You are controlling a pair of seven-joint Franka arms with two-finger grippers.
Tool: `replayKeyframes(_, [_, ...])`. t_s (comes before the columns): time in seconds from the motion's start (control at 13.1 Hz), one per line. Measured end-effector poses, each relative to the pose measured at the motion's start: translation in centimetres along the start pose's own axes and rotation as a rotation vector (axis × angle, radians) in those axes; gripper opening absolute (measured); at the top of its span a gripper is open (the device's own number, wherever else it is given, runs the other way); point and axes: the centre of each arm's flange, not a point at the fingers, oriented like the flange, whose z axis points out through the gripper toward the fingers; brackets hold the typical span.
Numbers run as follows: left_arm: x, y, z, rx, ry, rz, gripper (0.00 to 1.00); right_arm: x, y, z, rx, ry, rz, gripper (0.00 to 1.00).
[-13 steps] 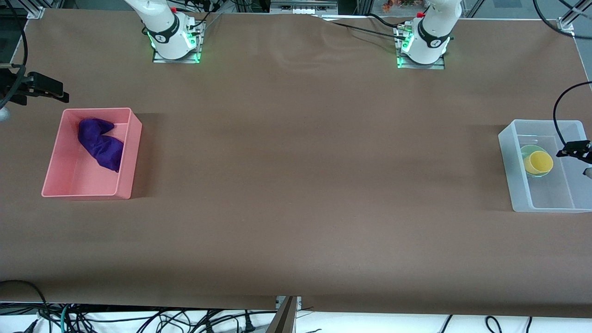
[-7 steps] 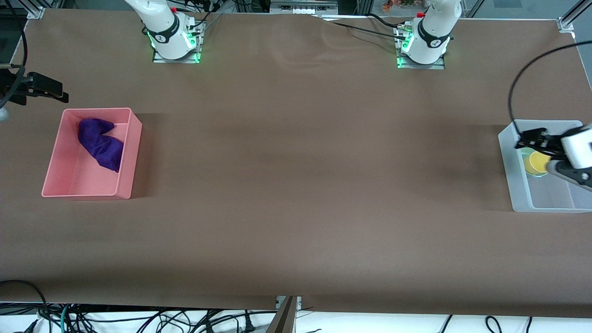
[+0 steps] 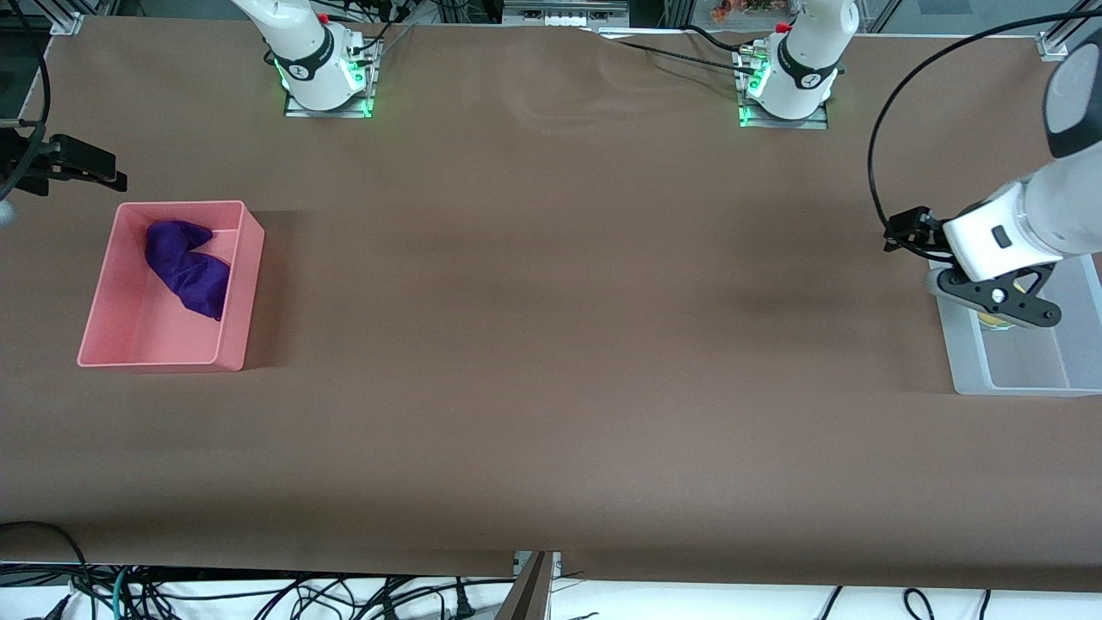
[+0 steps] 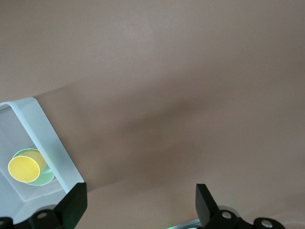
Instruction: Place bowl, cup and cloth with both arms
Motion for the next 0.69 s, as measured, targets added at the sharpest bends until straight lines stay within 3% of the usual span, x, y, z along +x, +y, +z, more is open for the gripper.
replayKeyframes(0.15, [-0.7, 0.7, -1.2, 0.034, 0.021, -0.052, 1.00, 0.0, 0.0, 0.0, 0.000, 0.000, 0.000, 1.00])
replayKeyframes(0.31, [-1.8, 1.2, -2.0, 0.061, 0.119, -0.132, 1.00, 0.0, 0.0, 0.0, 0.000, 0.000, 0.000, 1.00])
replayKeyframes(0.46, [-4.1, 1.6, -0.7, 0.015, 0.196, -0.190, 1.00, 0.0, 0.0, 0.0, 0.000, 0.000, 0.001, 1.00])
replayKeyframes(0.69, [-6.3, 1.6, 0.7, -0.007, 0.209, -0.220, 1.00, 0.0, 0.0, 0.0, 0.000, 0.000, 0.001, 1.00])
